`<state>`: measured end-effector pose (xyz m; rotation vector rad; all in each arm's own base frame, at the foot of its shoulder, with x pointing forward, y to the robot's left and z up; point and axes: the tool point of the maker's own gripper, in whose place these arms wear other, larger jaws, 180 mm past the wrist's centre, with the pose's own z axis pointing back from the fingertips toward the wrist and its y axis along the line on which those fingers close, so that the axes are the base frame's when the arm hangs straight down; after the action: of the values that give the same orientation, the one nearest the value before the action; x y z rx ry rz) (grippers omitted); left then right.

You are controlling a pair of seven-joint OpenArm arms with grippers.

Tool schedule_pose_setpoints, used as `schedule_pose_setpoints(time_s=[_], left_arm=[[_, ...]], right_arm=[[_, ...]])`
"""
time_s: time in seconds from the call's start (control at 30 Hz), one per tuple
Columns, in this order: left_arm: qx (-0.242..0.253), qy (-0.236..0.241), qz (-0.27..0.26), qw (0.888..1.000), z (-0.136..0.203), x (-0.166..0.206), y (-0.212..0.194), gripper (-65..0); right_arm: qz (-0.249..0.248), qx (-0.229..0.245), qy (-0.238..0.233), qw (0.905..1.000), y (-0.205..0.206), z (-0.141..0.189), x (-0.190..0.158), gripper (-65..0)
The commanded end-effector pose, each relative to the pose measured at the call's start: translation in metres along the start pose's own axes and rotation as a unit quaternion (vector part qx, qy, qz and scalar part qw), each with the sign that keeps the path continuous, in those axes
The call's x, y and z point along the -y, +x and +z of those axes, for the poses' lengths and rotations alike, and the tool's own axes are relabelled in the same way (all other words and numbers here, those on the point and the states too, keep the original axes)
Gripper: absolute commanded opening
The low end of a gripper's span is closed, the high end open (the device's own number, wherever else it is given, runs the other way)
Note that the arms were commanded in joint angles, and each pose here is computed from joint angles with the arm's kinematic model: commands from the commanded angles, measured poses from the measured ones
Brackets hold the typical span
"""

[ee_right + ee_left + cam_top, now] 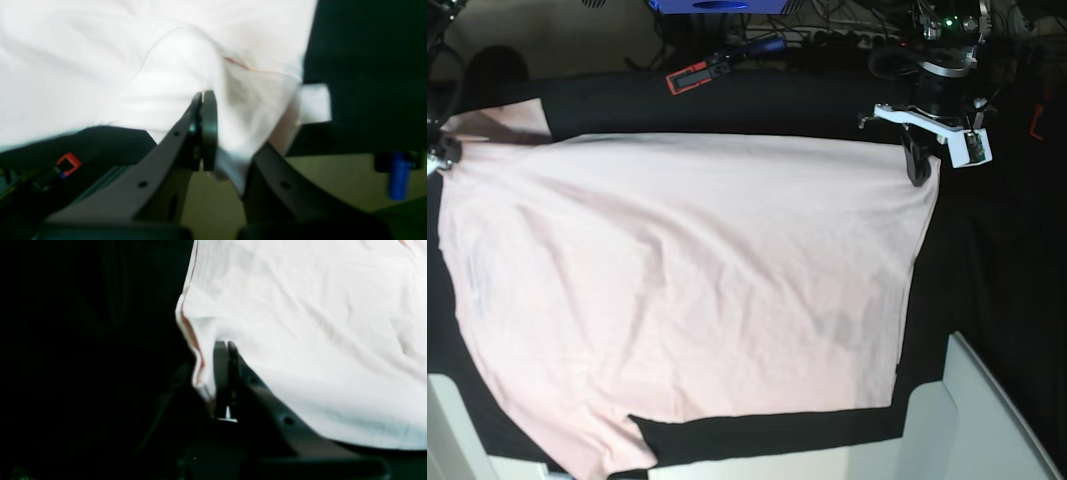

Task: Fold the T-shirt properly
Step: 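Pull the held shirt edge toward the robot with both grippers, then lay the held edge back over the shirt with both grippers, forming a fold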

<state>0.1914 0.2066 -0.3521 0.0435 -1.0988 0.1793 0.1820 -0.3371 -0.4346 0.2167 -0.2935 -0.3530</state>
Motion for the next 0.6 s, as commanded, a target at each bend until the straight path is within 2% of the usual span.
schedule_pose_setpoints(time_s=[0.0,0.17,0.4,0.57], left_arm=[[0.018,0.016,-0.004,1.0,0.005,-0.011,0.01,-65.0],[0.013,0.04,-0.008,0.999,0.012,-0.029,0.007,-65.0],[0.013,0.036,-0.009,0.999,0.011,-0.026,0.007,-65.0],[0.017,0.035,-0.006,0.999,0.01,-0.025,0.01,-65.0]], right_arm=[[0.005,0.02,-0.01,0.9997,0.012,0.013,0.008,-65.0],[-0.01,0.017,0.009,0.9998,0.0,0.015,0.008,-65.0],[-0.093,0.037,0.068,0.9927,0.007,0.014,-0.013,-65.0],[-0.134,0.05,0.079,0.9866,0.023,0.016,-0.019,-65.0]])
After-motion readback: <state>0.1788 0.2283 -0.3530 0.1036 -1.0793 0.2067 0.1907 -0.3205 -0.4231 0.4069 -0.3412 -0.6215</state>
